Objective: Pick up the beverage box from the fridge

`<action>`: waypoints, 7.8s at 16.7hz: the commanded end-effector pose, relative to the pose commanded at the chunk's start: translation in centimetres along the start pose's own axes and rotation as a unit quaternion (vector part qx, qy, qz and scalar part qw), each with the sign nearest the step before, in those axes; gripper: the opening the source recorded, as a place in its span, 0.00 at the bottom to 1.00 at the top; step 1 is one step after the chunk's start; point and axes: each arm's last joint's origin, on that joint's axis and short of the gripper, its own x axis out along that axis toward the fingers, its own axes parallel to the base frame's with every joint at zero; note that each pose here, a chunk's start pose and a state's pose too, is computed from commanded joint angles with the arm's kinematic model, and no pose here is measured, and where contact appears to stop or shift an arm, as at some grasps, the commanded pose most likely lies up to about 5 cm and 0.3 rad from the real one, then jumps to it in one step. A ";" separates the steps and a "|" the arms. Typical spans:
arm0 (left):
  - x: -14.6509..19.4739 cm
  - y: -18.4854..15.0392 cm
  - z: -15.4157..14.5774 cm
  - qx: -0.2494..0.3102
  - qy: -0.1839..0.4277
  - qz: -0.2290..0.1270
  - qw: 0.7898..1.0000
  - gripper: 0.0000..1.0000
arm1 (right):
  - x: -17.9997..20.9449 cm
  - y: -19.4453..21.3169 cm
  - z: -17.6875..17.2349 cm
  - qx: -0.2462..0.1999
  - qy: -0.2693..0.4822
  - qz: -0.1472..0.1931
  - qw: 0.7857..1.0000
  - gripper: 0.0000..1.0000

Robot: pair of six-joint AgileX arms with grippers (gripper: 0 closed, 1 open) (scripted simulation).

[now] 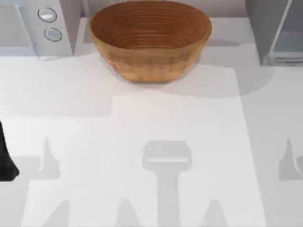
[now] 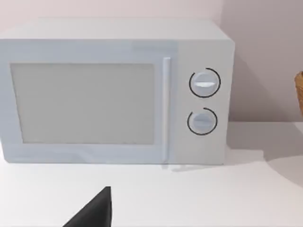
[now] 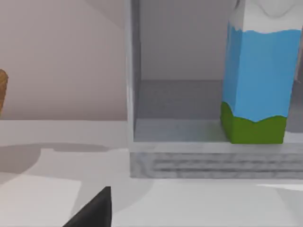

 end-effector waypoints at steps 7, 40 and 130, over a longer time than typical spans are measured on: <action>0.0 0.0 0.0 0.000 0.000 0.000 1.000 1.00 | 0.9 -0.5 1.1 -0.002 -0.014 0.001 1.000 1.00; 0.0 0.0 0.0 0.000 0.000 0.000 1.000 1.00 | 14.2 -10.7 -5.2 0.001 0.003 0.000 1.000 1.00; 0.0 0.0 0.0 0.000 0.000 0.000 1.000 1.00 | 16.2 -4.8 7.1 -0.006 -0.005 -0.002 1.000 0.00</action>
